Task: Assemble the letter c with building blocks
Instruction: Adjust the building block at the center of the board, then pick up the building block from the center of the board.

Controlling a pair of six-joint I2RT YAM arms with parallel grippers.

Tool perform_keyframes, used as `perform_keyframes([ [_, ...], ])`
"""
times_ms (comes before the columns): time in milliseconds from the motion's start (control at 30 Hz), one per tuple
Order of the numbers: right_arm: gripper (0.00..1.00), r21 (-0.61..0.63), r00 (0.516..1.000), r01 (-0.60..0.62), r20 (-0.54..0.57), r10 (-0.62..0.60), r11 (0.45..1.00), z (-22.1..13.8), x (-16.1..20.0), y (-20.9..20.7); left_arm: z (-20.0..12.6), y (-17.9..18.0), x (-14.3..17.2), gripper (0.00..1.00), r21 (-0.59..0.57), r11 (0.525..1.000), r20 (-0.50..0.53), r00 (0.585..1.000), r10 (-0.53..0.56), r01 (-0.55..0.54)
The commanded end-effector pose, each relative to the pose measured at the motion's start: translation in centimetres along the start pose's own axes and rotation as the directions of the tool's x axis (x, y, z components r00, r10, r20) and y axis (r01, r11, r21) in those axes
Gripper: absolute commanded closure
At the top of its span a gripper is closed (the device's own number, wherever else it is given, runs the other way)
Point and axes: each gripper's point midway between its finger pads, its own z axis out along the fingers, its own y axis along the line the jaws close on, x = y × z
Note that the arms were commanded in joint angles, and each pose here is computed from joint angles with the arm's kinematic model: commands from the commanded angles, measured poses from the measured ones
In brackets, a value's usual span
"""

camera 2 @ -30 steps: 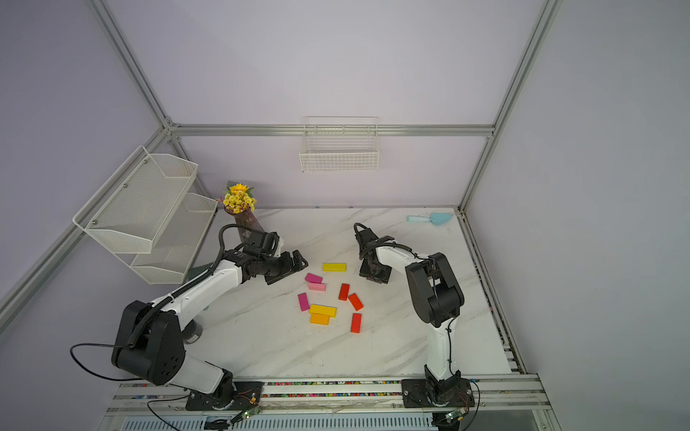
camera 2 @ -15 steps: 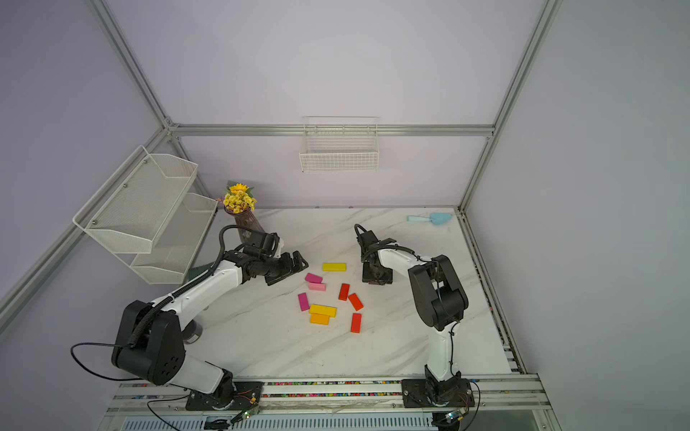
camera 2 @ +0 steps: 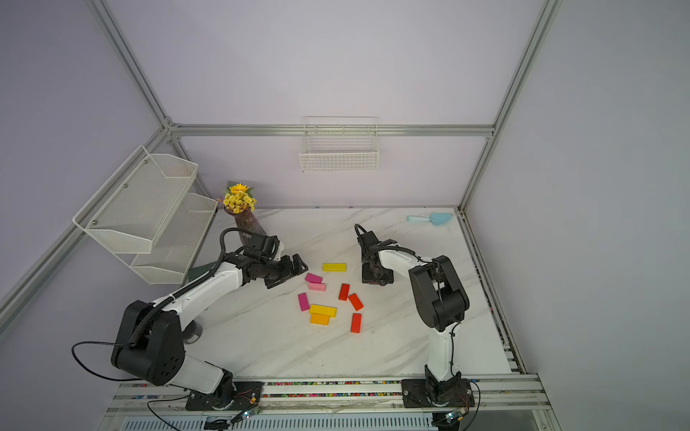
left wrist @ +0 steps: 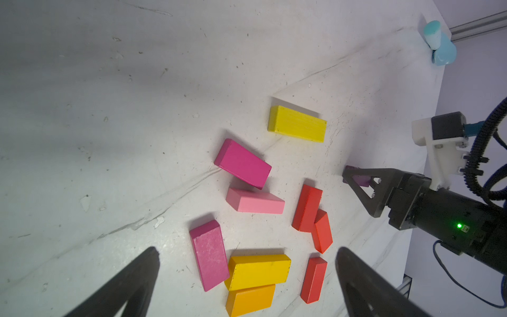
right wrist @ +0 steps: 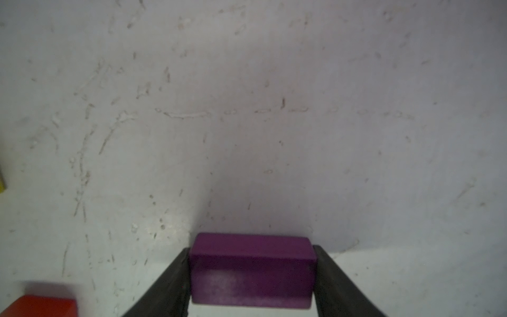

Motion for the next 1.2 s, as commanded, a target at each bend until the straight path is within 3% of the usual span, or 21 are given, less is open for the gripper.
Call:
perform_keyframes([
  [0,0.25,-0.029,0.999,-0.011,0.033,0.012,1.0,-1.7,-0.4,0.3,-1.4,-1.4,-1.0,0.0,0.051,0.999,0.044,0.999,0.001,-0.003],
  [233,0.19,-0.093,0.996,-0.033,0.074,0.04,0.995,-4.7,-1.4,1.1,-1.6,-1.7,-1.2,0.0,0.063,0.998,0.047,0.999,0.001,-0.004],
  [400,0.19,-0.203,0.995,-0.024,0.091,0.043,0.979,-7.2,-1.4,2.7,-2.1,-2.0,-1.4,0.0,0.068,0.998,0.053,0.999,0.002,-0.006],
  [533,0.2,-0.28,0.997,0.034,0.078,-0.013,0.959,-8.3,0.1,5.0,-2.5,-2.0,-1.4,0.0,0.064,0.998,0.055,0.998,0.0,-0.003],
  [800,0.27,-0.25,0.984,0.174,0.003,-0.179,0.952,-6.6,5.4,7.8,-3.0,-1.5,-0.8,0.0,0.061,0.998,0.044,0.999,-0.014,0.012],
  [1167,0.42,-0.203,0.955,0.268,-0.07,-0.287,0.942,-4.2,8.9,9.1,-4.1,-1.1,0.2,0.0,0.077,0.997,0.047,0.998,-0.032,0.028],
])
